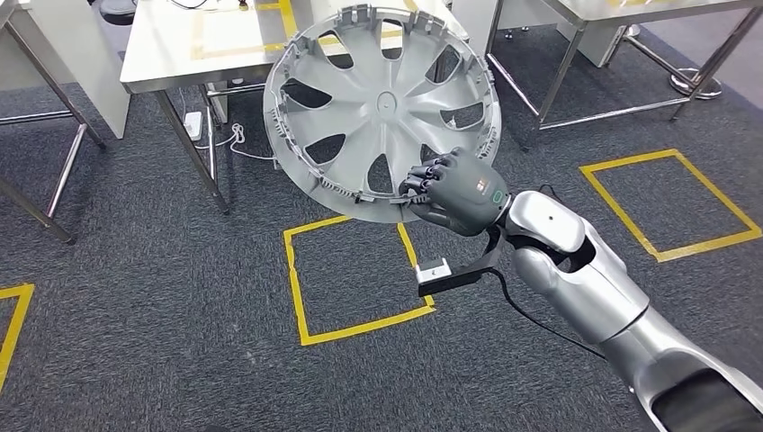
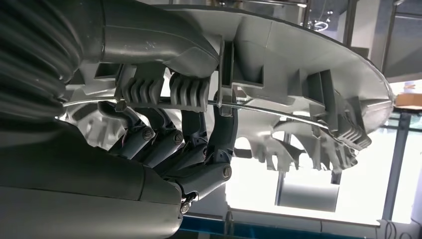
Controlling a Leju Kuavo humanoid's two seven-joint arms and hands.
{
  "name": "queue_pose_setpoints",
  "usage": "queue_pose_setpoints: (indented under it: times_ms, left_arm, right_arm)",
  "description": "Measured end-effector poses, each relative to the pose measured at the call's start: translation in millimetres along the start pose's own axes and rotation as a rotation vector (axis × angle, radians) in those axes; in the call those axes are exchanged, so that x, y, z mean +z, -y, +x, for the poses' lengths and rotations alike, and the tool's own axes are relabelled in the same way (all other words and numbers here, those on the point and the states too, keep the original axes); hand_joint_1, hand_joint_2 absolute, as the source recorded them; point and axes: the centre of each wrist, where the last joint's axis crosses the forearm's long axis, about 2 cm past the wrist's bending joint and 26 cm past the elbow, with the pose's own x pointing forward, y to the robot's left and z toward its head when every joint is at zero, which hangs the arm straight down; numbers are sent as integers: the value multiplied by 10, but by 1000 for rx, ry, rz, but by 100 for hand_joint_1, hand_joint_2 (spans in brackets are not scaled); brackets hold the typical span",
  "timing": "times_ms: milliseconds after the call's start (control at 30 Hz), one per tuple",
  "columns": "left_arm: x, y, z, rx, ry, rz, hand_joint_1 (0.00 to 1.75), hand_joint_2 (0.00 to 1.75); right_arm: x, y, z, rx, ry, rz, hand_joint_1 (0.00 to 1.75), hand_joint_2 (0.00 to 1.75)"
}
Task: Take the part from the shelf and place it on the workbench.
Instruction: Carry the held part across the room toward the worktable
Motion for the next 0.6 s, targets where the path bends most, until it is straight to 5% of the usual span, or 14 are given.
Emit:
queue_pose_setpoints:
  times_ms: [600]
  left_arm:
    - [4,-20,-23,-11,-7,18,0,175]
  right_arm:
    - [37,-46,13,-1,-9,0,175,175]
